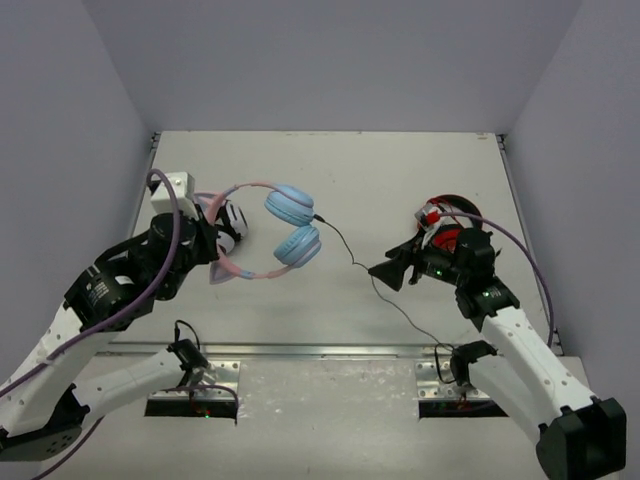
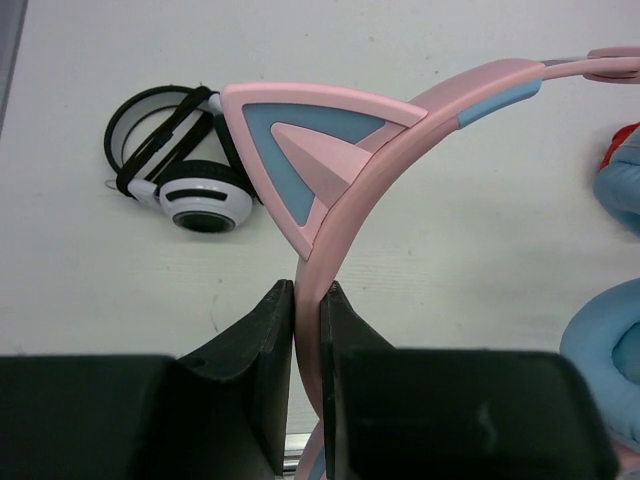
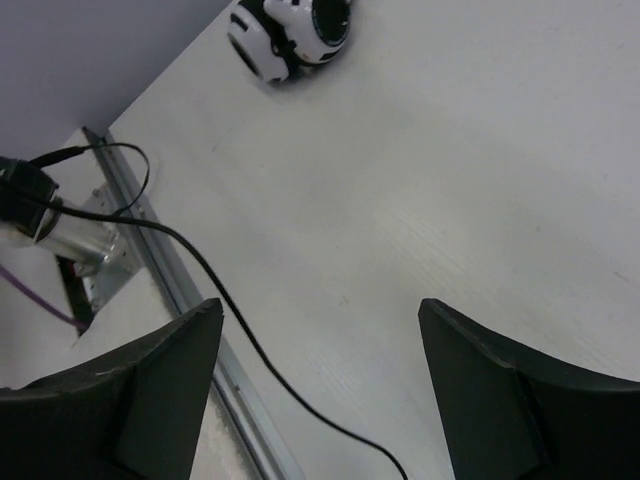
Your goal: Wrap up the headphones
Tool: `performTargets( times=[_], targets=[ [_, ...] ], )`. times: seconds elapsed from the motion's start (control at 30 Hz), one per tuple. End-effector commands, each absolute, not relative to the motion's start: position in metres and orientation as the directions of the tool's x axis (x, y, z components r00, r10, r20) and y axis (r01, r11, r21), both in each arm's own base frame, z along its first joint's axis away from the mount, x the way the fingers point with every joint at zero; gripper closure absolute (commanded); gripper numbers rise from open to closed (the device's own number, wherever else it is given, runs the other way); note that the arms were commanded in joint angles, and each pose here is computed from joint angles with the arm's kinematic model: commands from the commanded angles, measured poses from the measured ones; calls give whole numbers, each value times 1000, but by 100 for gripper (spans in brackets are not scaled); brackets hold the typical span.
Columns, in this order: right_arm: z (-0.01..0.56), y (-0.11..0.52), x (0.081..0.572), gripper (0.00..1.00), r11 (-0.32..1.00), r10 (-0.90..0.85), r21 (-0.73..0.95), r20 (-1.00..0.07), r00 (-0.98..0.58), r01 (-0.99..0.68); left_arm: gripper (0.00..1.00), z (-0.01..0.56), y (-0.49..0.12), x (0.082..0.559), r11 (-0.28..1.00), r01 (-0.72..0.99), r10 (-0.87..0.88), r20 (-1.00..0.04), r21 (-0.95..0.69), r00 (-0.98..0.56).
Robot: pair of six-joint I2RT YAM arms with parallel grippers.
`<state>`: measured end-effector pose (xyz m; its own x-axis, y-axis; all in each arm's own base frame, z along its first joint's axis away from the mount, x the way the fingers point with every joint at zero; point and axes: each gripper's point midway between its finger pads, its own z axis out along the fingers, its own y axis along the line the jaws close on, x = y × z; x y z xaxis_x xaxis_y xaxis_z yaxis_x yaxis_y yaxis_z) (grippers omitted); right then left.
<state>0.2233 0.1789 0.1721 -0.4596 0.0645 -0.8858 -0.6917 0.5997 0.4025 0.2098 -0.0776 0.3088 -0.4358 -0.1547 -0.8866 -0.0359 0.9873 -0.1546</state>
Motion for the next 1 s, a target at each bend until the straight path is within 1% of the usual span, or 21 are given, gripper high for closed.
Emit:
performTargets(
  times=[0.0,0.03,0.07,0.17,0.2,0.23,0.3,0.43,0.53,0.57,0.6,0.67,0.7,0.77,0.8,0.83,0.87,0.9,0.97],
  targets=[
    [198,201,220,23,495,24,306,-940,-340,-813,100,330,-72,212,981,-66,-192,-900,-181,-392],
    [196,203,218,32,489,23,312,-938,-346,-814,99,338,-71,211,978,-65,-208,-902,-198,-377],
    [194,207,212,37,461,19,318,-937,-349,-828,100,339,-70,212,977,-76,-212,-903,-198,-375],
    [196,214,201,44,419,28,318,-941,-338,-851,100,344,-72,217,979,-89,-205,-904,-185,-375],
    [197,215,198,43,401,32,323,-940,-339,-857,100,345,-73,219,979,-90,-203,-905,-183,-374],
    [198,216,197,36,397,37,321,-941,-335,-860,100,346,-75,221,980,-91,-201,-904,-180,-377],
    [198,218,197,31,392,32,317,-943,-331,-864,100,349,-79,223,979,-79,-204,-906,-188,-372],
    [186,219,208,31,419,-2,318,-937,-351,-851,100,360,-83,225,975,-66,-220,-908,-210,-356],
    [170,224,214,34,427,-33,323,-928,-372,-845,100,368,-84,226,973,-58,-229,-910,-223,-345],
    [157,220,226,33,489,-49,308,-925,-378,-816,100,372,-85,226,971,-52,-237,-910,-233,-339],
    [152,220,231,33,515,-56,294,-926,-374,-805,99,374,-86,227,970,-52,-241,-910,-238,-336],
    [140,220,232,33,522,-68,307,-915,-397,-796,100,378,-86,227,968,-49,-247,-911,-244,-331],
    [131,223,230,36,511,-80,332,-900,-429,-793,100,381,-86,228,967,-51,-252,-911,-250,-325],
    [125,235,221,42,466,-97,355,-890,-445,-811,100,384,-85,229,965,-57,-259,-913,-254,-314],
    [126,238,220,55,462,-99,344,-896,-433,-817,100,386,-85,229,964,-61,-264,-914,-258,-309],
    [121,242,215,62,452,-117,339,-894,-432,-825,100,389,-84,230,961,-69,-275,-915,-267,-296],
    [121,242,215,71,453,-119,339,-894,-433,-825,100,389,-82,231,961,-75,-277,-916,-266,-289],
    [120,245,208,98,435,-131,348,-888,-441,-830,100,390,-81,232,959,-86,-283,-916,-269,-284],
    [118,240,206,99,471,-121,362,-877,-465,-805,100,387,-71,236,959,-147,-272,-928,-241,-255]
  ],
)
